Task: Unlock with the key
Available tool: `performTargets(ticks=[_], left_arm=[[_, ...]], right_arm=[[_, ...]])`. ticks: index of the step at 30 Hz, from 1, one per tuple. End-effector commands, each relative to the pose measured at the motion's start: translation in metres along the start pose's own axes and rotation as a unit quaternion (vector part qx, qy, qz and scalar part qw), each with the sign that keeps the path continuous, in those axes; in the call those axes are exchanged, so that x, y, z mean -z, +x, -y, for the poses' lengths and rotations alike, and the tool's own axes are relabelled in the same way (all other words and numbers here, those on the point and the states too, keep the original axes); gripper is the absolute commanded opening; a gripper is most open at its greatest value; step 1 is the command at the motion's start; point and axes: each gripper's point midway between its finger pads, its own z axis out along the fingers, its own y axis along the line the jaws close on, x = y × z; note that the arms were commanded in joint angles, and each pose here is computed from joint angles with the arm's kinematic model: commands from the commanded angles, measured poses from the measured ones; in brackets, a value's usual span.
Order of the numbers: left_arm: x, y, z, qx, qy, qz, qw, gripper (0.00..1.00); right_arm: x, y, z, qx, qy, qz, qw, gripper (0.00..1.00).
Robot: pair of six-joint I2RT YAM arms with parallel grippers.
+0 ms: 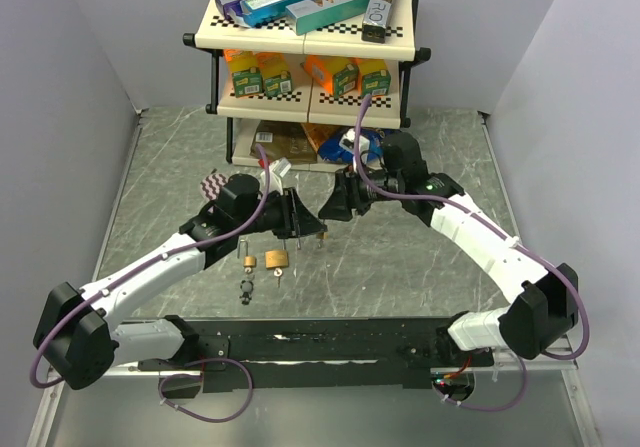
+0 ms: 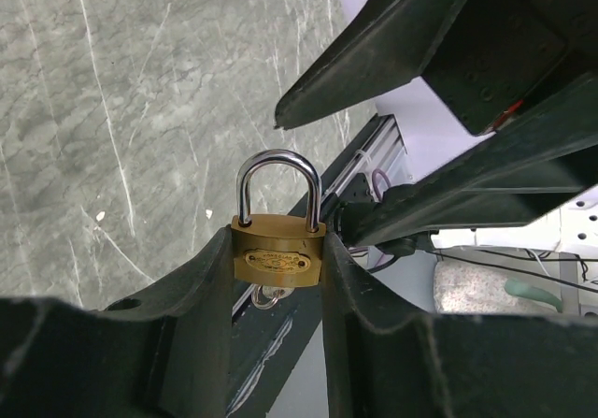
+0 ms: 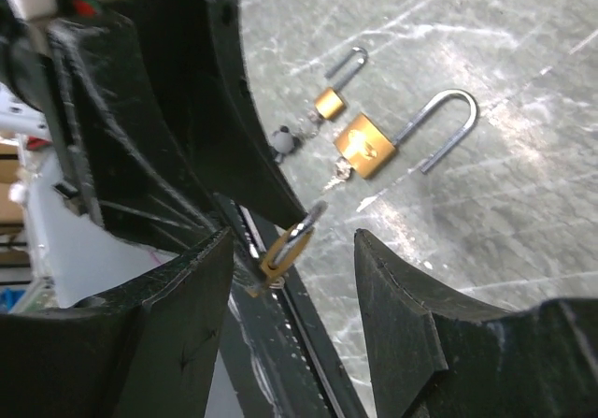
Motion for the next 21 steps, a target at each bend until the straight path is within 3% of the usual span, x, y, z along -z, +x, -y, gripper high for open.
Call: performTargets(ticks=[1,13,21], left_arm=[[0.010,-0.014,0.022,-0.027,0.036,0.027,0.999,0.01],[0.014,-0.012,0.025,-0.030,0.045,0.030,0.998,0.01],[0.017,-0.012,0.030,-0.034,0.056,0.033,0.997,0.01]], right_arm=[[-0.002,0.002,0.016,0.024,0.039,-0.009,0.999,0.60],[-0.007,0.008,0.046,-0.012,0.105,-0.010,0.994,0.57],[-0.005,0.002,0.026,-0.013,0.040,0.005,0.999,0.52]])
